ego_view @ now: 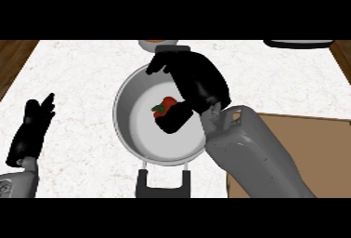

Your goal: Pick the bell pepper from the tray and place it in the pot

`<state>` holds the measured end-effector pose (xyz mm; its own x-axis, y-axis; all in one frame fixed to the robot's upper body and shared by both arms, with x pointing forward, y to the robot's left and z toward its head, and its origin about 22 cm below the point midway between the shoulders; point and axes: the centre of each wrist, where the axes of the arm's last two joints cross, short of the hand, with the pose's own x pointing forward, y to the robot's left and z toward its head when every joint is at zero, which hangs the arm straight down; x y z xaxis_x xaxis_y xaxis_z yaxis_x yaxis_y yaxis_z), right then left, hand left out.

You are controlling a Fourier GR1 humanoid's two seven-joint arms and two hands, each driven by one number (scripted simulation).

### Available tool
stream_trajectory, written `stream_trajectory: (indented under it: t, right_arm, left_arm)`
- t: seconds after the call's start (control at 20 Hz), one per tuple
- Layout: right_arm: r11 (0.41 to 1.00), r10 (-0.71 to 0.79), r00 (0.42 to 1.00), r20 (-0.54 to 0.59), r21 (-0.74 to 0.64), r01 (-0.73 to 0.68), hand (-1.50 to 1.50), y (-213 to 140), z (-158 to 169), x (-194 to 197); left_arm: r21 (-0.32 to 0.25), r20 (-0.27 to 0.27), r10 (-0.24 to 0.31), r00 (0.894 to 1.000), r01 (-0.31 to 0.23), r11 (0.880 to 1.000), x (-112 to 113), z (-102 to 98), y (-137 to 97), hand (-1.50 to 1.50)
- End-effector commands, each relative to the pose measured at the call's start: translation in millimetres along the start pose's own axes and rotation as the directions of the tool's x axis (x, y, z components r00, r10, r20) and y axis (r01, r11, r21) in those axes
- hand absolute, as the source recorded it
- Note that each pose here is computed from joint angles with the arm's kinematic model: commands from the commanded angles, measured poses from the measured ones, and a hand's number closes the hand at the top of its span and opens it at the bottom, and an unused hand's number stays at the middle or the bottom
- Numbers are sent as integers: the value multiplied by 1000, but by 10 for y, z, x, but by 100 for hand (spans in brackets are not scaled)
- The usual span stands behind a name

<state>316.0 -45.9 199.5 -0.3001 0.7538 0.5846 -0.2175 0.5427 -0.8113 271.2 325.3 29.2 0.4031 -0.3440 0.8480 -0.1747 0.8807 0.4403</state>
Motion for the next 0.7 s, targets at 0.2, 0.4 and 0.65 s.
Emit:
stream_trajectory:
  t: [0.2,0.4,0.65]
  right_arm:
    - [923,-364,930,49,-117,367,-150,9,-29,-64]
    - [825,-489,867,96,-271,495,-150,-60,-88,-328]
    - [743,-538,835,116,-402,535,-150,-343,-36,-758]
  left_arm:
    - [8,3,-19,1000,19,1000,14,72,104,0]
    - [12,15,0,1000,0,1000,80,-24,-98,0]
    - [13,-2,-5,1000,5,1000,26,69,111,0]
